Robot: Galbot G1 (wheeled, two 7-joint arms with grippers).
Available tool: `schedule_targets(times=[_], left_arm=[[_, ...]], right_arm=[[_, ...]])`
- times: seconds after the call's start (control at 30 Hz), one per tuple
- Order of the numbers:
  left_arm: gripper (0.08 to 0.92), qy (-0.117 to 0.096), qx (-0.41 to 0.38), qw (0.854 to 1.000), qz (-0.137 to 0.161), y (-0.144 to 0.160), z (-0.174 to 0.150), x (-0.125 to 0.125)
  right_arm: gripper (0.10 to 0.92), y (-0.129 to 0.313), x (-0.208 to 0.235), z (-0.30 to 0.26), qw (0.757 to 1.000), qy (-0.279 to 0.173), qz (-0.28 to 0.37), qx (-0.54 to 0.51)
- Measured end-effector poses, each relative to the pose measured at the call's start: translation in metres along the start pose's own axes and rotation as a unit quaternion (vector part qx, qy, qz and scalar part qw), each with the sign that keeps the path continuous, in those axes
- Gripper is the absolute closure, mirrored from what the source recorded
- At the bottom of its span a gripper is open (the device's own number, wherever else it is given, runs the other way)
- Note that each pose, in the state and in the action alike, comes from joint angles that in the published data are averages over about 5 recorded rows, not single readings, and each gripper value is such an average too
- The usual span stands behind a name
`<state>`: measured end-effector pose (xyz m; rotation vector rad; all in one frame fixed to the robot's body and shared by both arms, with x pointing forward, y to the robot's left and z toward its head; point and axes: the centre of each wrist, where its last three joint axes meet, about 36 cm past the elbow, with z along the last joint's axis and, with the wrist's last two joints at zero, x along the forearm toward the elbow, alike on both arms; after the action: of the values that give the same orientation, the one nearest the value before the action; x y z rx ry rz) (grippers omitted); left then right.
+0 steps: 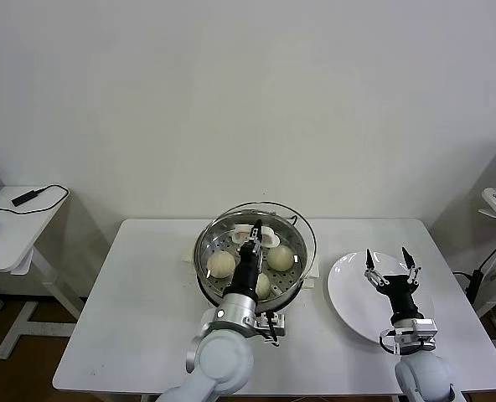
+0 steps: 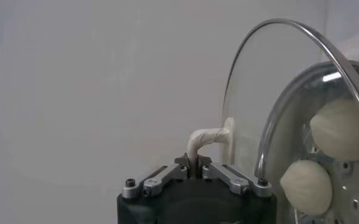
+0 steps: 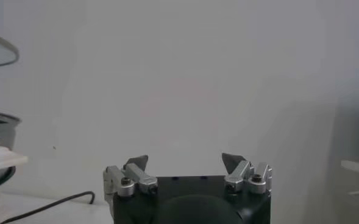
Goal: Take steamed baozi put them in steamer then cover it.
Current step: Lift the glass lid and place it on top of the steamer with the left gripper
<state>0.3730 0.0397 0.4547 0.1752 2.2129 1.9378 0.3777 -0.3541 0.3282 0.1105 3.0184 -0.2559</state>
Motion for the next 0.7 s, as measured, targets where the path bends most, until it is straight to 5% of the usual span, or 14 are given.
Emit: schedule_targets(times=[0.7], left_arm=[[0.812, 0.005, -0.049, 0.999, 0.02, -0.029, 0.005, -0.018]], right_arm=[[0.2, 0.0, 0.001, 0.004, 1.0, 0.0, 0.003, -0.004]])
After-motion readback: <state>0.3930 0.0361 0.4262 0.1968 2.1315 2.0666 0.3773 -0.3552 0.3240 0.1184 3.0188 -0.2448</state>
